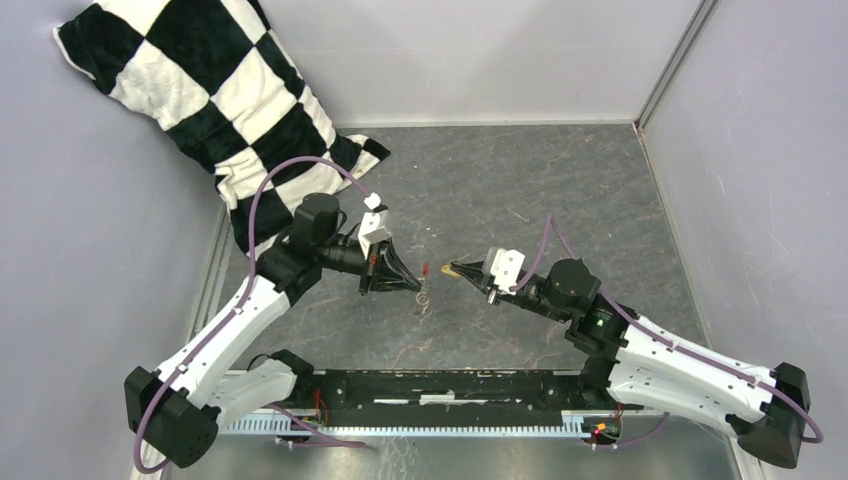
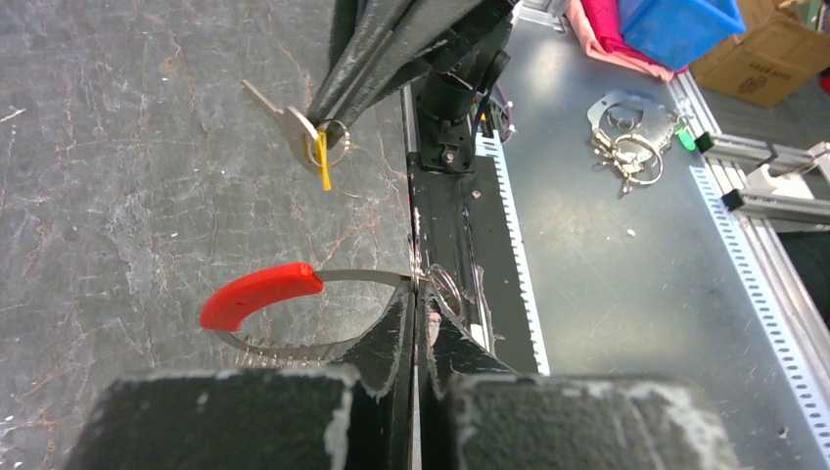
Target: Put the keys on the keyring
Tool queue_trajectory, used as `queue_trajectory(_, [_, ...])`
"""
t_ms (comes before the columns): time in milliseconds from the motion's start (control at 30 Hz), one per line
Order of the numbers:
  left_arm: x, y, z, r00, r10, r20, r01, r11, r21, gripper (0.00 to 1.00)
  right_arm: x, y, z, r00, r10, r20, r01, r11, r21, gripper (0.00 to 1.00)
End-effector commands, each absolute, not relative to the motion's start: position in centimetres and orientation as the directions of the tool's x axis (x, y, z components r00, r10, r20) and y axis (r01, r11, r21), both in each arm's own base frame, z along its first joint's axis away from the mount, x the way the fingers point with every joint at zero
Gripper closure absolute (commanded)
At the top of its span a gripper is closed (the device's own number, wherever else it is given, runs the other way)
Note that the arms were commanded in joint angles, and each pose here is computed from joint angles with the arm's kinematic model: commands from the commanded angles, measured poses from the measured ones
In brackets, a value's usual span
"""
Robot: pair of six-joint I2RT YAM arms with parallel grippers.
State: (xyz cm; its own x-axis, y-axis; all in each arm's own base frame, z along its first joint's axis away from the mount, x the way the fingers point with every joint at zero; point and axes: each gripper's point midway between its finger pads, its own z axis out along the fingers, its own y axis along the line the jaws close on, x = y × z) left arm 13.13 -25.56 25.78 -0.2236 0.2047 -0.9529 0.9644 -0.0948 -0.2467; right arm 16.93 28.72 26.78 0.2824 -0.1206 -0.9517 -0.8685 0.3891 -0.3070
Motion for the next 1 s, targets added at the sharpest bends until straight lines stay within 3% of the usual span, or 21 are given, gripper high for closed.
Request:
queue_trajectory(0, [14.2,-26.5,29.2,-0.217,0.138,-0.966,0.967,-0.105,-0.232,0.98,16.8,28.7,29.2,0.365,-0.099,-0.926,-0.844,0.385,-0.374,0.99])
queue_trajectory(433, [14.0,-26.9,30.7,-0.27,0.105,-0.957,0.951,-0.124,-0.282,0.98,15.7,29.5,30.9,0.431,-0.03,-0.902,-0.822,0.398,-0.407,0.99])
queue_trajectory(967, [11.7,-26.0,33.5,-0.107,0.052,-0.993,0.97,-0.213,-0.116,0.98,15.0,30.3,32.9,0.46,0.034,-0.887,-0.813,0.418,-0.405,0.99])
